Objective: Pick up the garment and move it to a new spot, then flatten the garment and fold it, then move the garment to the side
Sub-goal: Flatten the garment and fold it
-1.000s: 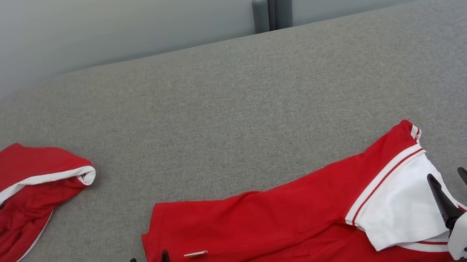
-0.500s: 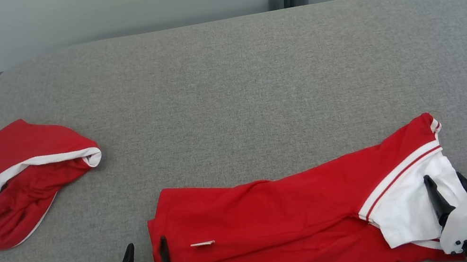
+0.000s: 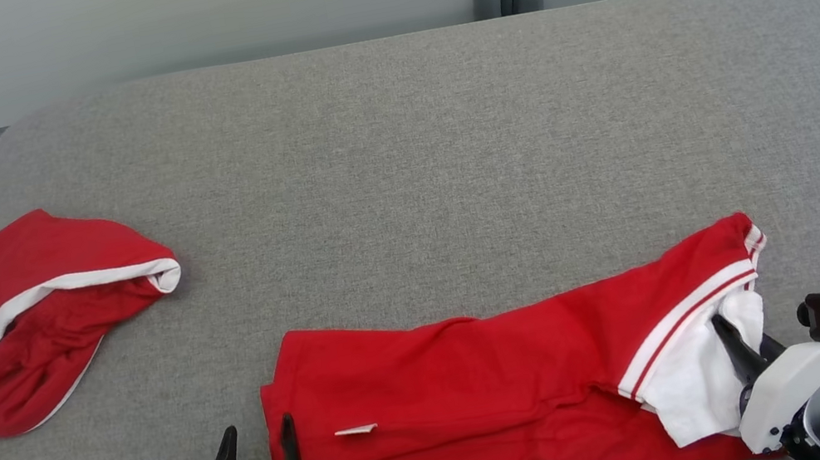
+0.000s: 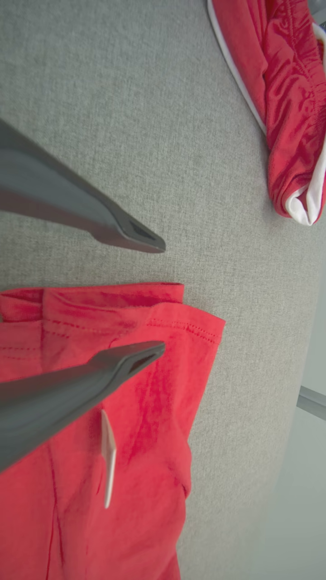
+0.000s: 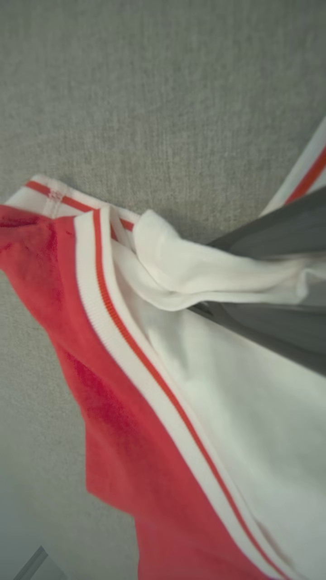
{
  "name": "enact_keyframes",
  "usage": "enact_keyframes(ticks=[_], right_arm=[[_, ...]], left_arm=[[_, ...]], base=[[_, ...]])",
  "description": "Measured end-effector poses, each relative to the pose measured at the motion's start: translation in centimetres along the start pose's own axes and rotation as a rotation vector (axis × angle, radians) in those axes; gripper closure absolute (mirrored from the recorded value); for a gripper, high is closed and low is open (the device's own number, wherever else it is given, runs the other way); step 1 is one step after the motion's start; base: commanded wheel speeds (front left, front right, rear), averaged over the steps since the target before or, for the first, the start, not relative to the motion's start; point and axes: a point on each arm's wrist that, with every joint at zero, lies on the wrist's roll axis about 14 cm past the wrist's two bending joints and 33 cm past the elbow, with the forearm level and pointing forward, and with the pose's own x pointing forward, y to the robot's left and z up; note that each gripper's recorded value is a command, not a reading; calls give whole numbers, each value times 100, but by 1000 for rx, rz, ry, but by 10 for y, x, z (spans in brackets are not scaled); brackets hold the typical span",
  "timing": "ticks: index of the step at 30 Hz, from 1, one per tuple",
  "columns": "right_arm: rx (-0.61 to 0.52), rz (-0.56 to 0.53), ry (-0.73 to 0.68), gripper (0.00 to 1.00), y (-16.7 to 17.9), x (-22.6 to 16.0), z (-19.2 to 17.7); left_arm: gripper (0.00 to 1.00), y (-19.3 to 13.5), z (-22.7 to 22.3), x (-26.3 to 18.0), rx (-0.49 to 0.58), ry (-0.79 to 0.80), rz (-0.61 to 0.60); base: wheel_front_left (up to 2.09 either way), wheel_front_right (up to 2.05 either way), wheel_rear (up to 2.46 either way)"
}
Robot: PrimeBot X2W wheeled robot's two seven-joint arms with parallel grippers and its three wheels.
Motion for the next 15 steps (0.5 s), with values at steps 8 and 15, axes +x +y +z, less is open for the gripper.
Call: enact_keyframes(ticks=[8,15], right_arm=[[1,-47,-19,100,-18,5,12],[-27,-206,-85,100,-78,-5,45]], left_arm=[[0,-1,3,-1,1,-10,-4],[0,-4,5,1,2,-15,-11]], base=[[0,0,0],[0,0,0]])
